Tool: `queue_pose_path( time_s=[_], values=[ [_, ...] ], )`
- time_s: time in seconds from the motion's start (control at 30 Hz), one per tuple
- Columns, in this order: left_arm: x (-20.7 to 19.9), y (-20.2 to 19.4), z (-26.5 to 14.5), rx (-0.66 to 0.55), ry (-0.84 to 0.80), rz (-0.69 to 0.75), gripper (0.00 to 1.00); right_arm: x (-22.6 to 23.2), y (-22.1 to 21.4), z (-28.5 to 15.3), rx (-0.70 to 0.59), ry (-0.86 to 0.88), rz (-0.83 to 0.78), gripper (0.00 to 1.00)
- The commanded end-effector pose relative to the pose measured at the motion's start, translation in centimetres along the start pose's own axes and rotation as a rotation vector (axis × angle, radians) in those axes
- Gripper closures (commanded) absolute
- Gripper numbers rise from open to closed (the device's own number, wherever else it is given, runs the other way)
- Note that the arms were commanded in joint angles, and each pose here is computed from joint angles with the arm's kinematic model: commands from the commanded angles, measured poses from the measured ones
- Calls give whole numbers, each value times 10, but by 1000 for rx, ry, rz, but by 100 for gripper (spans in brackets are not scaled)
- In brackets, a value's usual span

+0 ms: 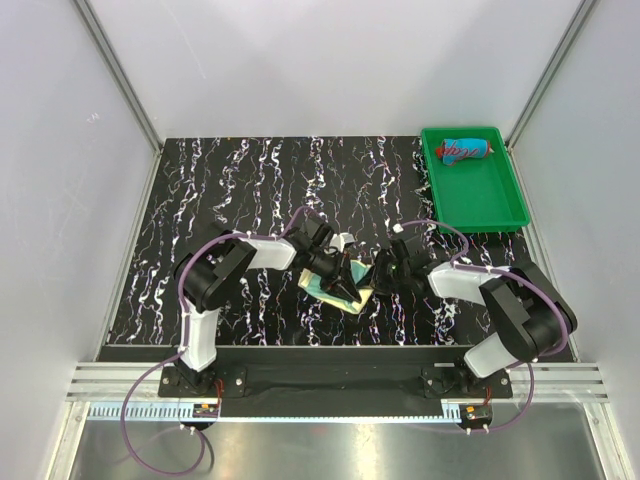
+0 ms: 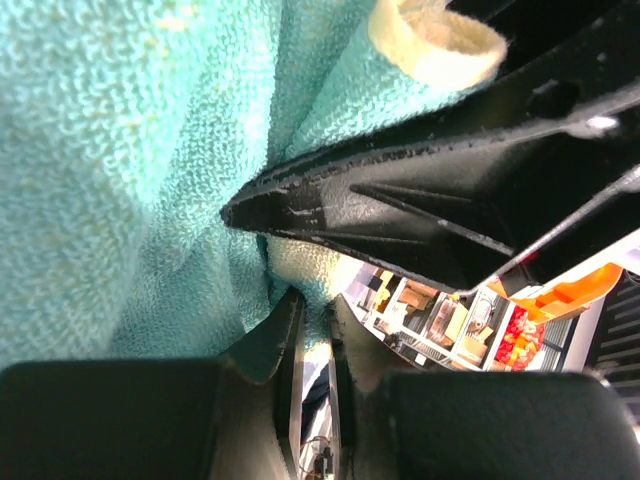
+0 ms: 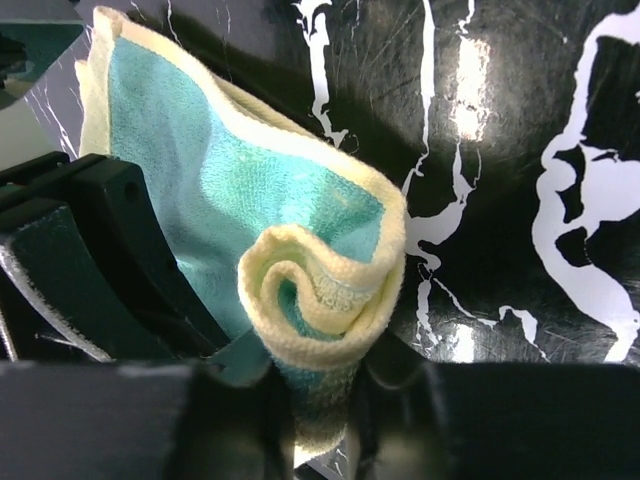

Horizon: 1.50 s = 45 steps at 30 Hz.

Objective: Roll the towels
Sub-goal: Roll the towel

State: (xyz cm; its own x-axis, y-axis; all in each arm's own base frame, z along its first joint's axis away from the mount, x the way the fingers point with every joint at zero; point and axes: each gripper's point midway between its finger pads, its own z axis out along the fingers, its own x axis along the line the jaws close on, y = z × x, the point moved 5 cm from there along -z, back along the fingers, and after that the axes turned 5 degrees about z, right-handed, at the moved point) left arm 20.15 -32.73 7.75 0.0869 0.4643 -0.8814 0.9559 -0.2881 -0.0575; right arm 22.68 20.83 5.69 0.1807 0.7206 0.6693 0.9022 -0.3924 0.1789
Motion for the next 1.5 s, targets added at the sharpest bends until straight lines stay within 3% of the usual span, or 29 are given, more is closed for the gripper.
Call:
queue_pose_path(
  time_s=[0.0, 0.13, 0.17, 0.23, 0.33, 0.53, 0.73, 0.87, 1.13, 1.47],
  values=[
    [-1, -1, -2, 13, -16, 14, 88, 13, 8, 2, -24, 22, -40, 82],
    [7, 3, -10, -45, 155, 46, 81, 12, 8, -2, -15, -27, -59, 91],
    [8, 1, -14, -45, 191, 50, 72, 14, 9, -3, -10, -46, -60, 92],
    [10, 1, -21, -78, 274, 57, 66, 10, 7, -6, 14, -90, -68, 93],
    [5, 5, -33, -137, 359, 123, 53, 11, 8, -8, 40, -146, -89, 95],
    [-24, 6, -64, -274, 550, 310, 39, 13, 9, -12, 104, -260, -124, 97],
    [-69, 1, -77, -427, 745, 560, 36, 15, 9, -10, 145, -320, -132, 100],
    [-88, -10, -59, -435, 784, 707, 32, 19, 7, -6, 163, -322, -140, 100],
    [-70, -18, -19, -365, 895, 788, 28, 22, 6, -6, 179, -331, -146, 100],
    [-61, -27, 23, -312, 895, 819, 28, 23, 4, -7, 190, -332, -145, 100]
  ],
)
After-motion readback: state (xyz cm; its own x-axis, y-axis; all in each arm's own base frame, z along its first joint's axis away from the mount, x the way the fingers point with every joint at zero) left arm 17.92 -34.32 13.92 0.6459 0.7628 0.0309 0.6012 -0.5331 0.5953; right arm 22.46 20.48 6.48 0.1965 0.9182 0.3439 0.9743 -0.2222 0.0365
